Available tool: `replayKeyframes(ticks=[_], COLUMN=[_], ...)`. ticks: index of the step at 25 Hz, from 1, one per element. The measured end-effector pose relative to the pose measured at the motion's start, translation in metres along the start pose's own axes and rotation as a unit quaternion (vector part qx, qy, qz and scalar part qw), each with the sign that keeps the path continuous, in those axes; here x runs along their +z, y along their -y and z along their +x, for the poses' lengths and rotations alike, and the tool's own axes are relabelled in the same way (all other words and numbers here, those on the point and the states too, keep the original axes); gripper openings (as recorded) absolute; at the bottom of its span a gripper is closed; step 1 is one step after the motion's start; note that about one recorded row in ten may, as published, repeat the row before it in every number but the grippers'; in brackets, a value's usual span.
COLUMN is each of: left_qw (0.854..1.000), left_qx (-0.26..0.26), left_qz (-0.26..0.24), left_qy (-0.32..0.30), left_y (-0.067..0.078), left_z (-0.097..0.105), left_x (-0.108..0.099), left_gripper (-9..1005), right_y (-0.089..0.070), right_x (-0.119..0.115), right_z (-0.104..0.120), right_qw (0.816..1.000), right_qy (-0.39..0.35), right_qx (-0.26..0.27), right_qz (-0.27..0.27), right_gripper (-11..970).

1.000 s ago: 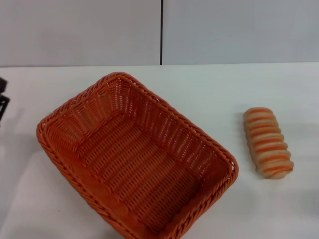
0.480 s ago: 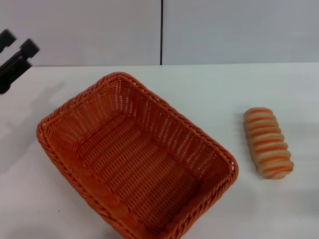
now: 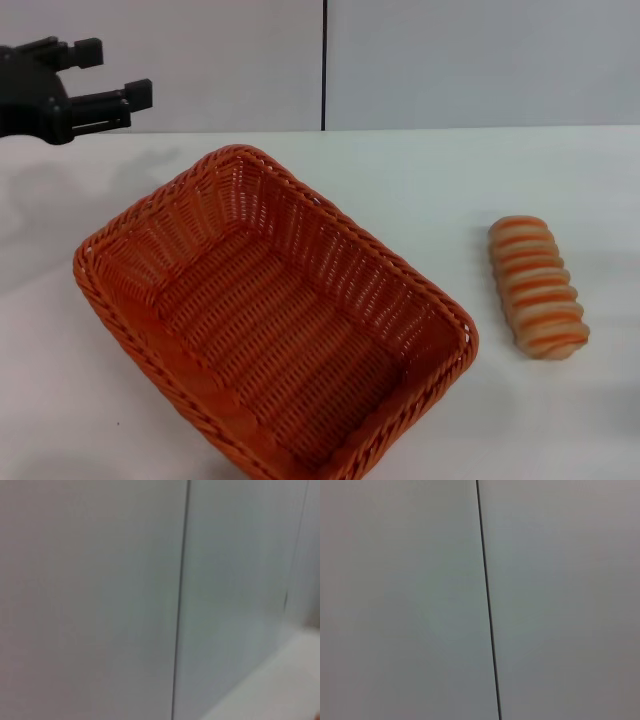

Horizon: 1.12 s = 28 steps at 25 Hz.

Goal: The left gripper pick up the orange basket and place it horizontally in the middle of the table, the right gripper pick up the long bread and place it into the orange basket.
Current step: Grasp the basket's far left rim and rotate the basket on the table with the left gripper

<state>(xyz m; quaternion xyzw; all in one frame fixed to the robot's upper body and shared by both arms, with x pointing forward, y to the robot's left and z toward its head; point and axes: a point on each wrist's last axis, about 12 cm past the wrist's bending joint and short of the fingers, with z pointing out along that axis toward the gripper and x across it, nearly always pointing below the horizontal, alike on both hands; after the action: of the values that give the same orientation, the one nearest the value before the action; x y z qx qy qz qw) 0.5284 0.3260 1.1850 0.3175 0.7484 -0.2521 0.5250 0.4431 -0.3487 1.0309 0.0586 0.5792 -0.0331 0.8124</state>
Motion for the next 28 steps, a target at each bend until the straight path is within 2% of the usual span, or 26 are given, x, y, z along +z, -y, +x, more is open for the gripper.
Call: replayKeyframes(ticks=[2,3,4,5,8,13,16,18,23,28], left_qw=[0.998,0.994,0.994,0.989,0.983,0.967,0.963,0.959,0.954,0.952], left_qx=[0.022,0.036,0.036,0.043,0.048,0.071,0.078,0.093,0.113,0.118], left_qz=[-0.005,-0.007,-0.007,-0.005,-0.005,0.003,0.002,-0.009,-0.017,-0.022], left_qy=[-0.050,-0.101,-0.101,-0.144,-0.179,-0.245,-0.258,-0.269,-0.278,-0.283], left_y=[0.001,0.002,0.002,0.003,0.004,0.018,0.021,0.029,0.038,0.039], left_z=[-0.011,-0.018,-0.018,-0.022,-0.024,-0.022,-0.021,-0.015,-0.008,-0.006], left_x=[0.003,0.006,0.006,0.011,0.015,0.037,0.044,0.060,0.077,0.080], left_gripper=[814,814,814,814,814,813,813,813,813,814], right_y=[0.000,0.000,0.000,0.000,-0.001,-0.002,-0.003,-0.004,-0.005,-0.005], right_x=[0.000,-0.001,-0.001,-0.001,-0.001,0.000,0.001,0.001,0.001,0.000], right_z=[0.000,0.000,0.000,0.001,0.001,0.002,0.002,0.002,0.002,0.003], right_qw=[1.000,1.000,1.000,1.000,1.000,1.000,1.000,1.000,1.000,1.000], right_qy=[0.000,-0.001,-0.001,-0.002,-0.004,-0.004,-0.004,-0.004,-0.005,-0.007], right_qx=[0.000,0.001,0.001,0.001,0.002,0.004,0.008,0.015,0.021,0.022], right_qz=[0.001,0.002,0.002,0.002,0.002,0.000,-0.001,-0.002,-0.002,-0.001], right_gripper=[637,637,637,638,638,638,637,637,637,637])
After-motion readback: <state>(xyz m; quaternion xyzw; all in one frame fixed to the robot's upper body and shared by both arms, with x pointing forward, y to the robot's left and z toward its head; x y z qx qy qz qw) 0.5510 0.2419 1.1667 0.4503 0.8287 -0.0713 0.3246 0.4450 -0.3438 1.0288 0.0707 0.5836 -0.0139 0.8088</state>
